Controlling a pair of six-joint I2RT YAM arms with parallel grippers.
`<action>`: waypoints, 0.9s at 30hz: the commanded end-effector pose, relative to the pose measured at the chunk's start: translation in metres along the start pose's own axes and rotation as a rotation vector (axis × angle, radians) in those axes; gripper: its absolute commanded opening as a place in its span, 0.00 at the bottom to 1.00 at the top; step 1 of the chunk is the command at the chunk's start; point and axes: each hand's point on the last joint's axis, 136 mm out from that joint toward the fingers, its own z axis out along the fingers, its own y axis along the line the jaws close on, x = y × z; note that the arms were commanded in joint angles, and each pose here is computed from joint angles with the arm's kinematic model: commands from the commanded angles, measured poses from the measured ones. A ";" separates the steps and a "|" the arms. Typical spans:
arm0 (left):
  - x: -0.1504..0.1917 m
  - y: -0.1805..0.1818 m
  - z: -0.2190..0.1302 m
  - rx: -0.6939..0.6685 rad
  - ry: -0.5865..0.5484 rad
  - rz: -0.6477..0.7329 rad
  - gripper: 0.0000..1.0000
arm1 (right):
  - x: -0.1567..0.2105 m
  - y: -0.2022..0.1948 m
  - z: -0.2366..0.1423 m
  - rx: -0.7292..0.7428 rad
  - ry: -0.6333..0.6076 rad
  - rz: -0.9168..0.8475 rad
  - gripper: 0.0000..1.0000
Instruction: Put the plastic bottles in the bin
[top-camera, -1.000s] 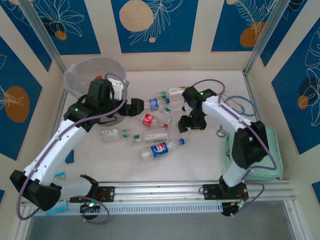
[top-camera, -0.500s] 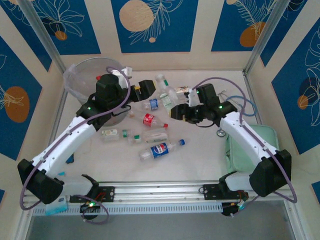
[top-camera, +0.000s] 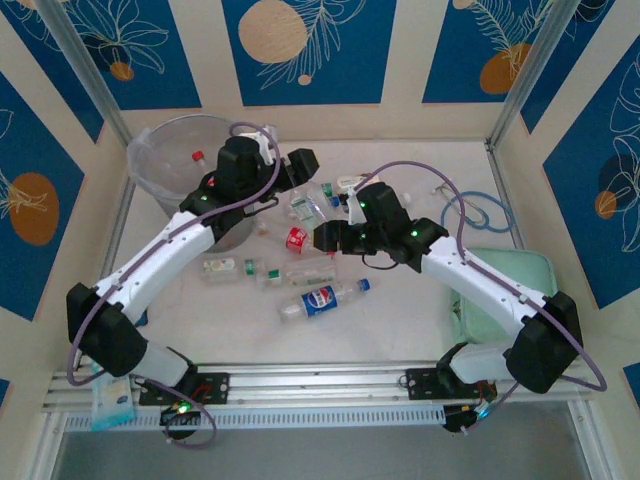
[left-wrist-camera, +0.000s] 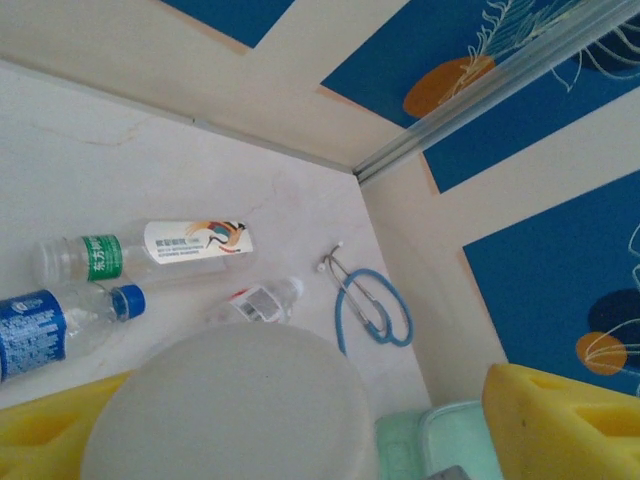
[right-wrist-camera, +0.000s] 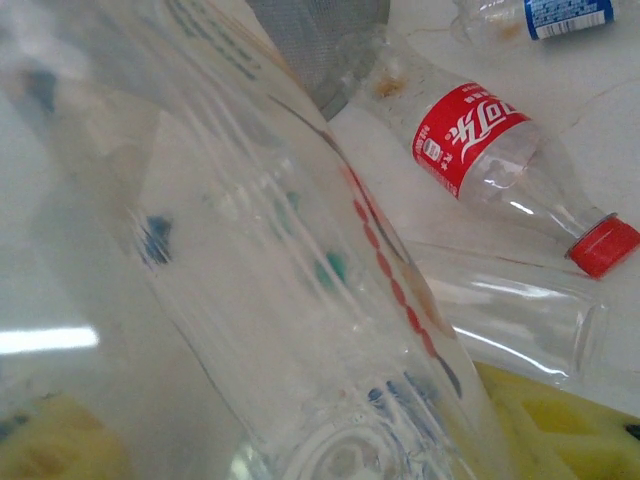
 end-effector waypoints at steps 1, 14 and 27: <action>-0.013 -0.013 -0.003 0.041 -0.029 -0.044 0.68 | -0.016 0.002 -0.013 0.012 -0.070 0.000 0.11; -0.019 -0.025 0.013 0.003 0.003 0.000 0.22 | -0.052 -0.015 -0.025 -0.083 -0.036 0.087 0.18; -0.063 -0.065 0.013 0.037 -0.008 0.155 0.14 | -0.063 -0.033 -0.069 0.014 -0.070 -0.007 0.99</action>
